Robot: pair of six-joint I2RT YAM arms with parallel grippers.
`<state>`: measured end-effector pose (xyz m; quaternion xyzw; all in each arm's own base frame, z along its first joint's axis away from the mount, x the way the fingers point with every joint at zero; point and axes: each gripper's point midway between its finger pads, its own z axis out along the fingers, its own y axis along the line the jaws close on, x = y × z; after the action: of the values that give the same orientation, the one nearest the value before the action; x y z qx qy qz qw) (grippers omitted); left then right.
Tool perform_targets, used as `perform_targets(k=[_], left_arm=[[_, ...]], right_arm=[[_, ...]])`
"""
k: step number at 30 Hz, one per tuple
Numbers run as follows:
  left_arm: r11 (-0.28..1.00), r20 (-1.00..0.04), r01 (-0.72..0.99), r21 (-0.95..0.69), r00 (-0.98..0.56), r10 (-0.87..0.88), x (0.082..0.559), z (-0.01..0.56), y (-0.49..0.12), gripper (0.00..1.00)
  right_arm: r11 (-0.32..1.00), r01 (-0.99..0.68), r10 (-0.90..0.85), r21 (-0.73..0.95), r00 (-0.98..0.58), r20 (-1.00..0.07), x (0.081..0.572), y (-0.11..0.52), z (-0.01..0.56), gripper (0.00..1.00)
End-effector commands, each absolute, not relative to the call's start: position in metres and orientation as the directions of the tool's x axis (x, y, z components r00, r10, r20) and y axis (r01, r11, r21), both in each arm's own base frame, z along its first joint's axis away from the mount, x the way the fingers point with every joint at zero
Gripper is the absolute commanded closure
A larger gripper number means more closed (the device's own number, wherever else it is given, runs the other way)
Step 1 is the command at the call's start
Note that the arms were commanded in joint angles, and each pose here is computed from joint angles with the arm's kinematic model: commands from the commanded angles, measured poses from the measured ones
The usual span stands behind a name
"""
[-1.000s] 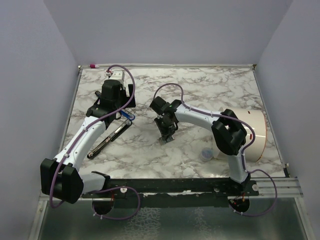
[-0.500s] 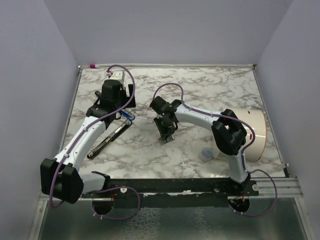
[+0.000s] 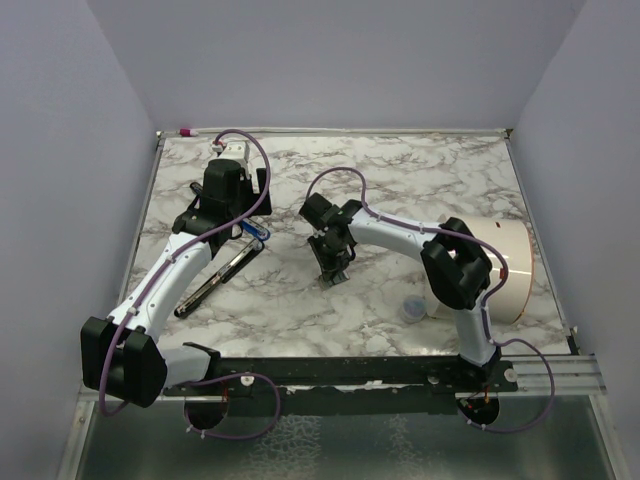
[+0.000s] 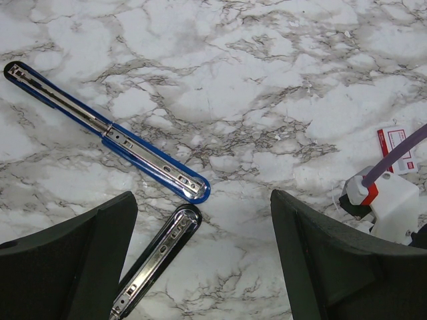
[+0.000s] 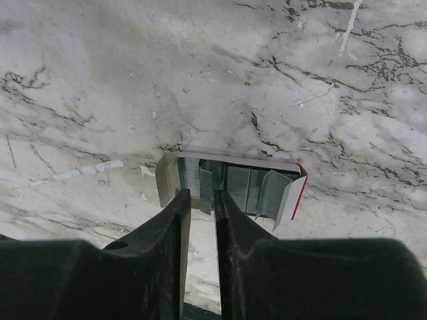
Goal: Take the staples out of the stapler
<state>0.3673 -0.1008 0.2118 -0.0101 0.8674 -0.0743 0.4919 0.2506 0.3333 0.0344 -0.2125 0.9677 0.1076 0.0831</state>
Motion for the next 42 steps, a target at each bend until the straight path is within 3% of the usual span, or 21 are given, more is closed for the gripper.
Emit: perform_targets(k=[1, 23, 42], left_arm=[[0.985, -0.870, 0.064, -0.158, -0.482, -0.108, 0.371, 0.226, -0.102, 0.16], [0.985, -0.870, 0.068, -0.159, -0.482, -0.107, 0.371, 0.227, -0.103, 0.16], [0.983, -0.867, 0.076, -0.164, -0.486, -0.107, 0.371, 0.226, -0.105, 0.16]], right_arm=[[0.891, -0.420, -0.388, 0.174, -0.902, -0.190, 0.249, 0.335, 0.025, 0.79], [0.897, -0.411, -0.383, 0.161, -0.906, -0.180, 0.248, 0.332, 0.019, 0.89], [0.889, -0.403, -0.352, 0.216, -0.905, -0.237, 0.252, 0.343, 0.052, 0.99]])
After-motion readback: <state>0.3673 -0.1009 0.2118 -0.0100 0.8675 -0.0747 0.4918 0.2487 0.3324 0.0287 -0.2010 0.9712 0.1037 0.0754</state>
